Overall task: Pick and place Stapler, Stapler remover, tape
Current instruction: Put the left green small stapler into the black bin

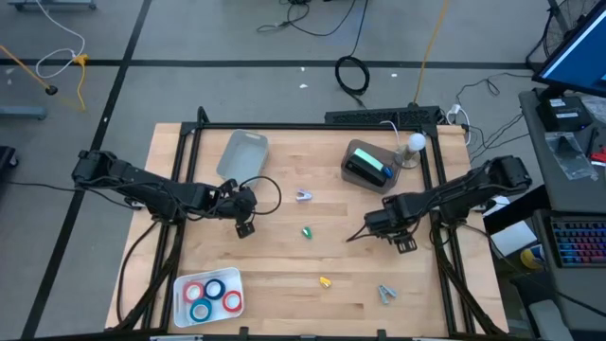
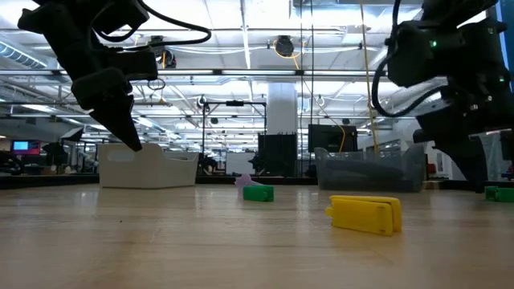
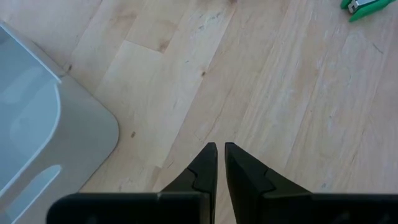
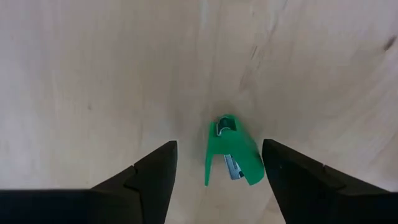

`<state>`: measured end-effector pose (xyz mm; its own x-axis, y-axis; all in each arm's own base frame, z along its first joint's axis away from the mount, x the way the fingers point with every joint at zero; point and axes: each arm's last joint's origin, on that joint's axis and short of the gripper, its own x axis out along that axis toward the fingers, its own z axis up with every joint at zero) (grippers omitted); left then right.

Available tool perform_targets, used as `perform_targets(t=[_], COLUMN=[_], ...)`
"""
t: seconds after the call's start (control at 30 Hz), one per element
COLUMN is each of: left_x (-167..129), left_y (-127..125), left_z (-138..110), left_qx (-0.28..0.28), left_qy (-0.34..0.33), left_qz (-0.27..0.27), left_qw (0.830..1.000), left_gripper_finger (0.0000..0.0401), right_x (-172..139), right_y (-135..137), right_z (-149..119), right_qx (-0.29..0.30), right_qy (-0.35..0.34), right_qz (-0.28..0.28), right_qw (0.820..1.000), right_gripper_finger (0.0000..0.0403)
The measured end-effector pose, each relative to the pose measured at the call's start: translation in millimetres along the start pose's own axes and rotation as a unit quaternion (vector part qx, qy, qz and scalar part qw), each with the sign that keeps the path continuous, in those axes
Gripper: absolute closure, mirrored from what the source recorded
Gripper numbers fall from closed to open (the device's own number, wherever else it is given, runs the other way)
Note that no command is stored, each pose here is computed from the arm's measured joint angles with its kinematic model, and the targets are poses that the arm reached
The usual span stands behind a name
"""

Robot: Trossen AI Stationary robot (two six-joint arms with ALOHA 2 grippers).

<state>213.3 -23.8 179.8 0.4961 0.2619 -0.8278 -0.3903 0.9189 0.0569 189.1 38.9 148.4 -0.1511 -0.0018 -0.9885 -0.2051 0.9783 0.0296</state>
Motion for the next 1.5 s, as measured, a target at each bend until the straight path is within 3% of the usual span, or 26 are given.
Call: perform_targets(t=[0.3, 0.8, 0.93, 1.13, 1.33, 1.5], left_x=[0, 0, 0, 0, 0, 0], left_y=[0, 0, 0, 0, 0, 0], left_z=[0, 0, 0, 0, 0, 1], left_qx=[0.0, 0.0, 0.0, -0.001, -0.004, -0.012], left_qy=[0.0, 0.0, 0.0, -0.001, -0.002, -0.004], left_qz=[0.0, 0.0, 0.0, -0.001, -0.001, -0.002], left_qw=[1.0, 1.0, 1.0, 1.0, 1.0, 1.0], left_gripper_finger=[0.0364, 0.0364, 0.0364, 0.0364, 0.0364, 0.0364], right_x=[11, 9, 3, -23, -68, -103], right_y=[-1, -1, 0, 0, -4, -27], right_z=[5, 6, 8, 8, 10, 4], right_qx=[0.001, 0.003, 0.003, 0.013, 0.023, 0.048], right_qy=[0.034, 0.036, 0.027, -0.005, -0.101, -0.167], right_qz=[-0.002, -0.003, 0.001, 0.0, -0.008, -0.107], right_qw=[0.999, 0.999, 1.0, 1.0, 0.995, 0.979], right_gripper_finger=[0.0225, 0.0334, 0.0347, 0.0329, 0.0339, 0.034])
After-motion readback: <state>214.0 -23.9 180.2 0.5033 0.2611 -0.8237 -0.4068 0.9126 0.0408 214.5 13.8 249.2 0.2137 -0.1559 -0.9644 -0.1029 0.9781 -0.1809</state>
